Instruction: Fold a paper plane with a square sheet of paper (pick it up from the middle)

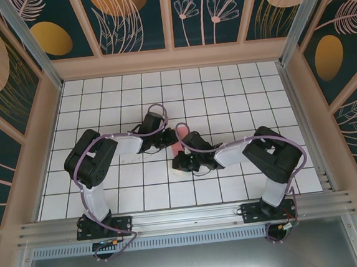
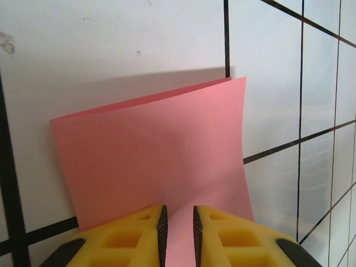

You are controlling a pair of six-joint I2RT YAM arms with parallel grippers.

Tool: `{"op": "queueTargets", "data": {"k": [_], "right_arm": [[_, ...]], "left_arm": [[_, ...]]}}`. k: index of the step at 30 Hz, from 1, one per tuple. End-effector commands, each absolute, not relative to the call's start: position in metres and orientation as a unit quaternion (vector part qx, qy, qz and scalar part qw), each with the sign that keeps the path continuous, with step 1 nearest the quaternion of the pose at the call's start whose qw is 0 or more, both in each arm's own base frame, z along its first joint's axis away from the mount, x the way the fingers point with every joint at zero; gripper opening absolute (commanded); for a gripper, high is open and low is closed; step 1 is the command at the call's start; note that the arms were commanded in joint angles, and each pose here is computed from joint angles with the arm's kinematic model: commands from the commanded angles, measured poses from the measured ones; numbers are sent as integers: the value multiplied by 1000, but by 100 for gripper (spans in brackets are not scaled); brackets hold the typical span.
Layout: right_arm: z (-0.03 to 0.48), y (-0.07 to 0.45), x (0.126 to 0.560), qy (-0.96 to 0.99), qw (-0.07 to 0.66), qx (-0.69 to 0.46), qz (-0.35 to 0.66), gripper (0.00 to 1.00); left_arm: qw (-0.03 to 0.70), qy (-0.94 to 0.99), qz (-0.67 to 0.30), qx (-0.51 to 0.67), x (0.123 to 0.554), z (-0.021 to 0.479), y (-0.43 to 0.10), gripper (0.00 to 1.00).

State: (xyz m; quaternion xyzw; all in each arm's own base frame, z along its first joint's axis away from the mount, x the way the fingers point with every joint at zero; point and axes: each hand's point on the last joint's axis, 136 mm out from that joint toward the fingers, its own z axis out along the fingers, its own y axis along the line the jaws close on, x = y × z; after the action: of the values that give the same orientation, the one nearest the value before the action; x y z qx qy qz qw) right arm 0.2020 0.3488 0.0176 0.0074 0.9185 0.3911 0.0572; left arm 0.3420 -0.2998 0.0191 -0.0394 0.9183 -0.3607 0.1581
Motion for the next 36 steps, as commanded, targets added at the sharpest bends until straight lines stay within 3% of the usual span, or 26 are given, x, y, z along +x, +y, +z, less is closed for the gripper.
{"op": "queueTargets", "data": {"k": [1,12,18,24,27,29,36], "right_arm": [[-1,333,176,937,19,19,348,12],[0,324,155,942,7,40,333,12],[42,320,175,928,95,49,357,13],[60,266,209,919,166,123,335,13],[59,238,224,914,187,158,324,17],[61,228,232,906,196,169,336,26],[67,228,249,896,197,145,371,42]], "left_arm": [[136,935,-323,-52,330,-11,-284,23],[140,935,-321,-47,330,-9,-284,22],[142,932,-334,-23,327,-2,-287,23],[160,918,-363,9,328,26,-297,27],[171,909,-379,24,330,44,-302,30],[181,905,-384,30,331,56,-303,32],[200,908,-368,23,332,67,-294,35]]}}
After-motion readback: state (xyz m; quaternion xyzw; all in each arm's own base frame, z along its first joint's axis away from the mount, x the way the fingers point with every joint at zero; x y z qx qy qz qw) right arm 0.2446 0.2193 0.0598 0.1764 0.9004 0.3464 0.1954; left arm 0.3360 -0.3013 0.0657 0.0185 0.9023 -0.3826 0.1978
